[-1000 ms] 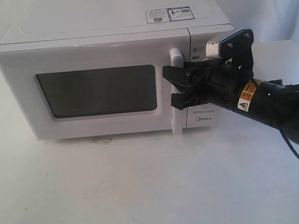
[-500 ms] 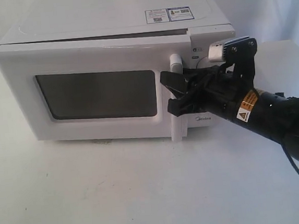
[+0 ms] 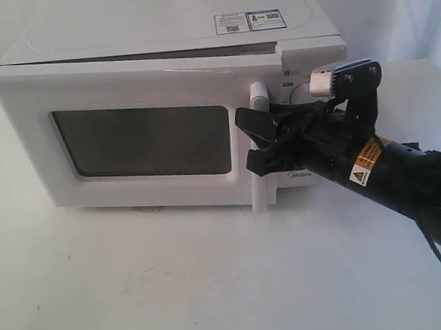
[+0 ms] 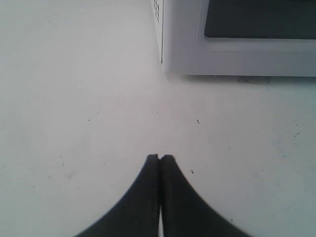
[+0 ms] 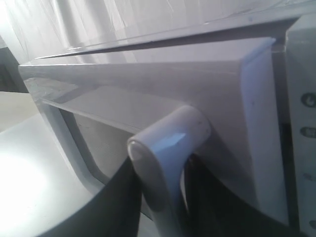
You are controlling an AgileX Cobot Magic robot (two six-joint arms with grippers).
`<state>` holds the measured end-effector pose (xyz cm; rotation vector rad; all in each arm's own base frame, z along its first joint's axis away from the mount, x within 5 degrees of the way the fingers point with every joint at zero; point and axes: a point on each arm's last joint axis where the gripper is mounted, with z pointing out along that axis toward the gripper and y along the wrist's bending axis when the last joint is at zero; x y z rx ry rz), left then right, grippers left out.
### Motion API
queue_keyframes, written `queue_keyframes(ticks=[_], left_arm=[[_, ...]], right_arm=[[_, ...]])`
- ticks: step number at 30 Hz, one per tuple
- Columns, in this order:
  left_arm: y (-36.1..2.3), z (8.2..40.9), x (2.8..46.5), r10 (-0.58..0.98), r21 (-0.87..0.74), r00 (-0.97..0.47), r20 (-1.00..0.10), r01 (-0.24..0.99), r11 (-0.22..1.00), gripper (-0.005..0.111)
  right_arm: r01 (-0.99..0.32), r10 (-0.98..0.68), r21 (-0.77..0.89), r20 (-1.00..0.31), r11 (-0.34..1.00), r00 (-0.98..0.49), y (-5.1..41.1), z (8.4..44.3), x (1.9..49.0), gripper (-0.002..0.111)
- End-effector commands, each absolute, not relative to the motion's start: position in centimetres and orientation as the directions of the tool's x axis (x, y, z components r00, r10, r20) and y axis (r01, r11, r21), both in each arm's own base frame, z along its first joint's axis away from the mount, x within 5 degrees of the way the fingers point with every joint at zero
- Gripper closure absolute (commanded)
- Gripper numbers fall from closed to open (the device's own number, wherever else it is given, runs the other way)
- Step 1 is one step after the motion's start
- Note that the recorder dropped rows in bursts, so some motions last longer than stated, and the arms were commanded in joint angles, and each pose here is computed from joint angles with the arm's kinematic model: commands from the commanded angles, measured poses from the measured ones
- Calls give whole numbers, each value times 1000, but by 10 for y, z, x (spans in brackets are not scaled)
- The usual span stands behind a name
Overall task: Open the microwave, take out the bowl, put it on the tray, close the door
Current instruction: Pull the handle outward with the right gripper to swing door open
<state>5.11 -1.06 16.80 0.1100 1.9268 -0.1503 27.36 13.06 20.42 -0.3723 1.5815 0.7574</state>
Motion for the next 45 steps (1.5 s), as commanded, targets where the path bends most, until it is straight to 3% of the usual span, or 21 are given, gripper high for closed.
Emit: queue_keyframes(ticks=[1,4,8,10,15,24,28,32,36,39,45], left_arm=[[-11,167,51,-6,-62,-353,-936,148,987,107],[-11,167,51,-6,-62,-353,-936,148,987,107],[-11,167,51,-6,-62,-353,-936,148,987,107],[-11,167,51,-6,-62,-353,-936,148,987,107],[-11,167,51,-6,-62,-353,-936,148,987,107],[-11,167,51,-6,-62,-353,-936,148,987,107],[-11,167,51,-6,-62,-353,-936,148,987,107],[-11,167,51,-6,-62,-353,-936,148,987,107],[-11,167,51,-6,-62,-353,-936,148,987,107],[-11,167,51,-6,-62,-353,-936,148,987,107],[-11,167,51,-6,-62,-353,-936,148,987,107]], right_arm=[[-999,-111,3,-994,49,-9,177,202,209,108],[-999,-118,33,-992,41,-38,177,201,208,98],[-997,-131,70,-989,27,-72,176,200,206,68],[-994,-130,105,-986,31,-108,176,200,206,61],[-983,-126,178,-975,39,-181,176,202,205,61],[-958,-268,245,-923,146,-277,166,217,196,62],[-952,-292,268,-907,151,-302,161,235,183,71],[-914,-351,237,-868,329,-351,149,242,183,73],[-876,-346,248,-847,414,-404,141,251,178,73],[-877,-335,224,-861,425,-382,137,256,172,73],[-799,-265,118,-906,590,-330,122,276,170,73]])
